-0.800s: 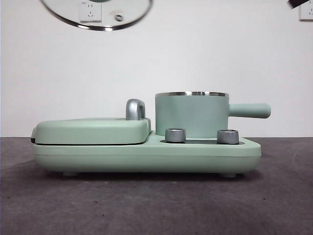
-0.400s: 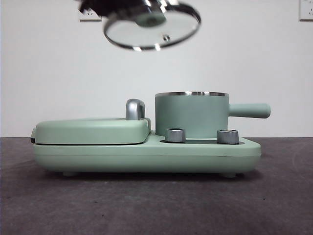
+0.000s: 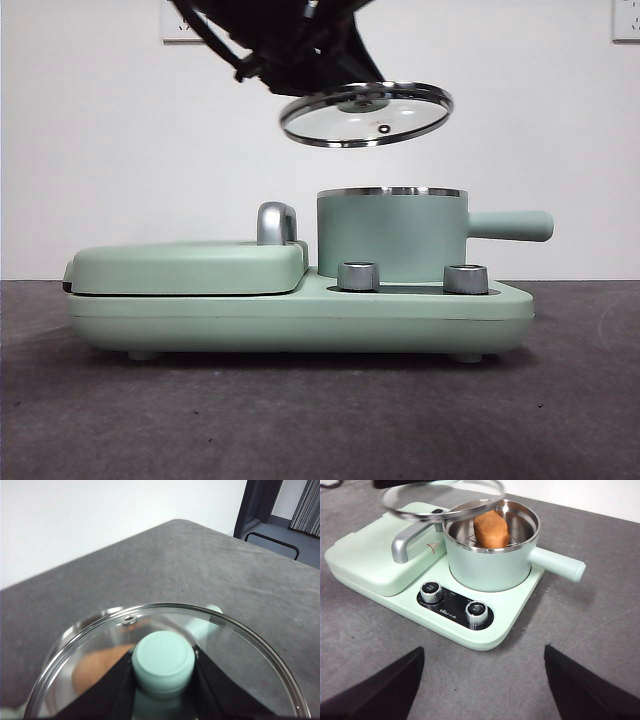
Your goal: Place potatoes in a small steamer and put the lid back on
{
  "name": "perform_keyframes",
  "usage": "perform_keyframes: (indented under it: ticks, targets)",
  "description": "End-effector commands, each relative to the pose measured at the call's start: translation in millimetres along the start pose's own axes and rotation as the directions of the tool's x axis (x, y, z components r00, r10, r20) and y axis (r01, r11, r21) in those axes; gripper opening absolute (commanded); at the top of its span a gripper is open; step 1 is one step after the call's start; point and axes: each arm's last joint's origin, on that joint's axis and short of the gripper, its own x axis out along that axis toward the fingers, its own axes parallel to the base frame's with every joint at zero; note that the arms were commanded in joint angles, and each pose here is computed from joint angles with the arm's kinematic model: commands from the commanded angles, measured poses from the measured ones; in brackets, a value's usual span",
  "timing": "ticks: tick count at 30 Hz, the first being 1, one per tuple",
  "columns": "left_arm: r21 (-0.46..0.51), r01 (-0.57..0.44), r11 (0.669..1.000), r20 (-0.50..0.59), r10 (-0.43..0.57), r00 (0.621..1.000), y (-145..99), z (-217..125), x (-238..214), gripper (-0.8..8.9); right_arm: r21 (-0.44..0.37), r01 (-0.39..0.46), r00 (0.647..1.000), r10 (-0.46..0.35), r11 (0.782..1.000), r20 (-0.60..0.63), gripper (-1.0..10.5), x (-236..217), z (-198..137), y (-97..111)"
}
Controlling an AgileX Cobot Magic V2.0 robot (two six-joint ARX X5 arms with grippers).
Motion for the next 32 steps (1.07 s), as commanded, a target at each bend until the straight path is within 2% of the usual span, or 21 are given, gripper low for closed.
perform_keyframes:
  ticks: [1,12,32]
  targets:
    - [0.049,0.005,0.999,0.056,-0.008,0.998,-0.4,13.3,15.4,0.13,0.011,-0.004,1.000,0.004,1.000,0.001,3.8,-0.6,1.0,0.4]
    - [0.129,0.001,0.992,0.051,-0.008,0.999,7.6,11.8,55.6,0.13,0.013,-0.003,1.000,0.003,1.000,-0.017,3.8,-0.6,-0.7,0.4]
    - [0.147,-0.017,0.989,-0.019,0.020,1.000,14.6,-17.3,81.1,0.13,0.015,-0.002,0.999,0.002,1.000,-0.037,3.8,-0.7,-2.7,0.4]
